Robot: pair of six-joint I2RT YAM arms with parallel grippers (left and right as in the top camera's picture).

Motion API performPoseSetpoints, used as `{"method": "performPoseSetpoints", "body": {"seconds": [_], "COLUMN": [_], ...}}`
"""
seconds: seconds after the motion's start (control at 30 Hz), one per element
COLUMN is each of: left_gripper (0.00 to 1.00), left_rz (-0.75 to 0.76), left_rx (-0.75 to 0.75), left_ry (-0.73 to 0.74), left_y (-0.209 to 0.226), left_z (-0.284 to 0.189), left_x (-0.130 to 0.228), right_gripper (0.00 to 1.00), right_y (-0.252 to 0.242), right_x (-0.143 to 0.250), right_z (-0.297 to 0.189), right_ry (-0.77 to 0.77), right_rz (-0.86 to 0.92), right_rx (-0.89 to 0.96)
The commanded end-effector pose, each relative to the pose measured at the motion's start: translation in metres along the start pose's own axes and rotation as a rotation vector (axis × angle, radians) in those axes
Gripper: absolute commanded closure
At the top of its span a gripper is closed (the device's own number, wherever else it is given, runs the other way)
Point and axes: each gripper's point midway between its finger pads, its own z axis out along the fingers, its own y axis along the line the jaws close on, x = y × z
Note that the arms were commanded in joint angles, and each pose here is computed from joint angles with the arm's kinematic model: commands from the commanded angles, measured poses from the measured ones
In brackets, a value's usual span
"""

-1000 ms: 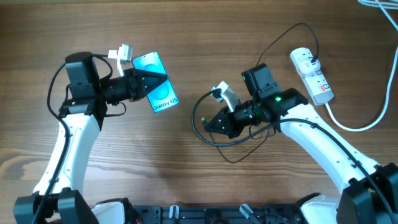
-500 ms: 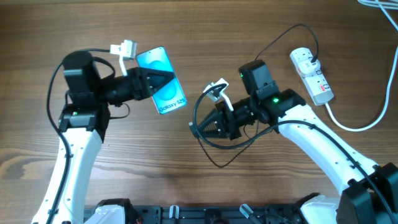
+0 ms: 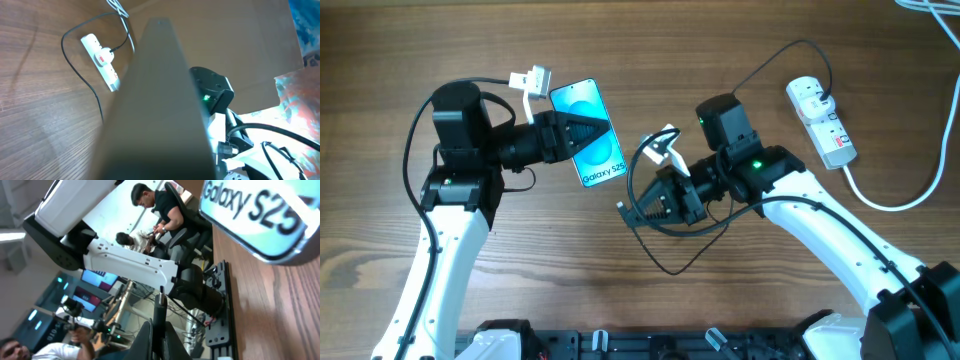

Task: Plug charger to phone and switch on socket

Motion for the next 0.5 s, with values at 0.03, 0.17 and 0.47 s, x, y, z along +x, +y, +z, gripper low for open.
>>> {"method": "performPoseSetpoints", "body": {"seconds": [0.03, 0.17, 0.47], "left_gripper": [0.96, 0.96, 0.96], "left_rz": [0.098, 0.08, -0.19], "left_rx": [-0.018, -0.05, -0.029], "left_ry": [-0.028, -0.058, -0.075], "left_y": [-0.004, 0.002, -0.003], "left_z": [-0.002, -0.002, -0.002], "left_x": [-0.006, -0.011, -0.015], "right_gripper": [0.95, 0.96, 0.96], "right_y": [0.011, 0.009, -0.008], "right_x": [-0.001, -0.011, -0.035], "right_z": [0.001, 0.001, -0.001], "right_ry": [0.006, -0.004, -0.078], "right_rz": [0.034, 0.026, 0.078], "right_rx": [-0.037, -0.016, 0.104]}}
